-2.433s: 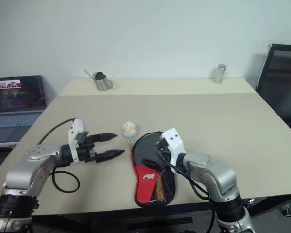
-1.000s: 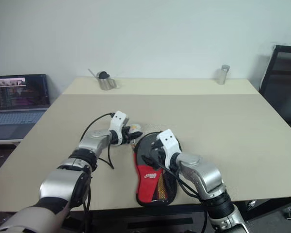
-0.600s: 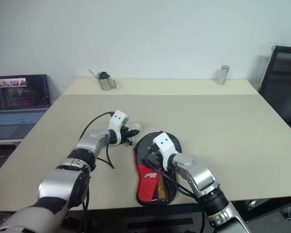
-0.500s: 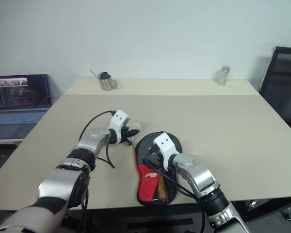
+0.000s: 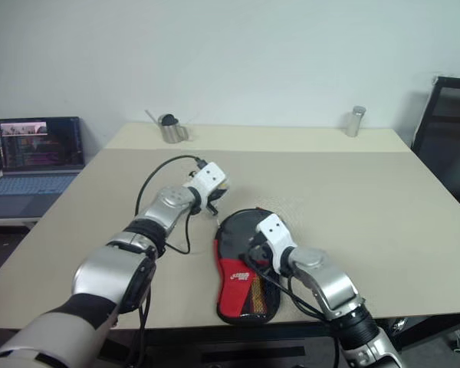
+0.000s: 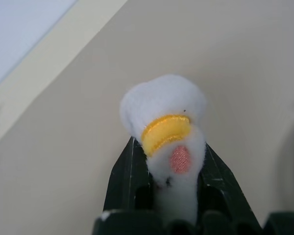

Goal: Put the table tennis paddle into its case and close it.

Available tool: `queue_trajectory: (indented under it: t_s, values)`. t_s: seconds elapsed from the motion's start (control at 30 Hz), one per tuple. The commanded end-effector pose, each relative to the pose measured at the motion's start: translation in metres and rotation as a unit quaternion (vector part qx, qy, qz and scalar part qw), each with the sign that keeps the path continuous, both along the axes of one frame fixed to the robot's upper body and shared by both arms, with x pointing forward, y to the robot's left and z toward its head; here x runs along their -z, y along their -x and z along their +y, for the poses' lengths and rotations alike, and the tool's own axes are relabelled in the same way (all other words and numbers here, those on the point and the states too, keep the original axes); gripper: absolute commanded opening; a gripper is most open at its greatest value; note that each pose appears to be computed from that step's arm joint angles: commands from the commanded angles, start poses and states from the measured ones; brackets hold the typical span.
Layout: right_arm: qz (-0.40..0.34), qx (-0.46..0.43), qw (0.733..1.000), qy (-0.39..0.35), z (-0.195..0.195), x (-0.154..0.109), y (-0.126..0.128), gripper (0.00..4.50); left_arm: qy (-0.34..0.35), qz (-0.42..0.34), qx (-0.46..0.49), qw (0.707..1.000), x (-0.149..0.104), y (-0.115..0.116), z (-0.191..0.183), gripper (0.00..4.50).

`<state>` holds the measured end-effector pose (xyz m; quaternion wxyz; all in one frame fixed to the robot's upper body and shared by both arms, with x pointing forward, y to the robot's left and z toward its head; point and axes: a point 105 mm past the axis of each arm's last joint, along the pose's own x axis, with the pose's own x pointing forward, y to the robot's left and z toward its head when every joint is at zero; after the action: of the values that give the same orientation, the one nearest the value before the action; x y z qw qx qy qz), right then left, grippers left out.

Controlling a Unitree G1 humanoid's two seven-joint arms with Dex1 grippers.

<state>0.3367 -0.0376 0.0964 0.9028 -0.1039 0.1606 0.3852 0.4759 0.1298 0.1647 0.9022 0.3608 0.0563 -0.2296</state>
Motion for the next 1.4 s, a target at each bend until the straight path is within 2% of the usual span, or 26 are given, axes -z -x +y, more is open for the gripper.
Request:
queue_trajectory:
  t_s: [0.03,0.33,0.47,0.6,0.73,0.93,1.03,1.4]
  values:
    - [0.059,0.023,0.998,0.021,-0.014,0.026,0.007,4.5,-0.02,-0.064,0.01,0.998,-0.032,-0.006,-0.017,0.47]
    - [0.066,0.018,0.998,0.017,-0.004,0.027,0.02,4.5,-0.068,-0.102,0.039,0.992,-0.037,-0.005,-0.051,0.47]
    - [0.068,0.016,0.997,0.016,0.002,0.029,0.026,4.5,-0.131,-0.127,0.08,0.98,-0.037,0.0,-0.075,0.47]
    - [0.072,0.015,0.997,0.013,0.007,0.03,0.032,4.5,-0.219,-0.15,0.123,0.956,-0.028,0.005,-0.093,0.47]
    - [0.076,0.015,0.997,0.006,0.013,0.031,0.037,4.5,-0.269,-0.174,0.15,0.935,-0.024,0.009,-0.108,0.47]
    - [0.083,0.014,0.996,-0.003,0.02,0.033,0.044,4.5,-0.291,-0.217,0.172,0.916,-0.036,0.014,-0.133,0.47]
    - [0.084,0.015,0.996,-0.007,0.024,0.033,0.045,4.5,-0.285,-0.246,0.173,0.91,-0.051,0.016,-0.143,0.47]
    - [0.085,0.015,0.996,-0.014,0.029,0.034,0.049,4.5,-0.295,-0.263,0.161,0.904,-0.057,0.014,-0.141,0.47]
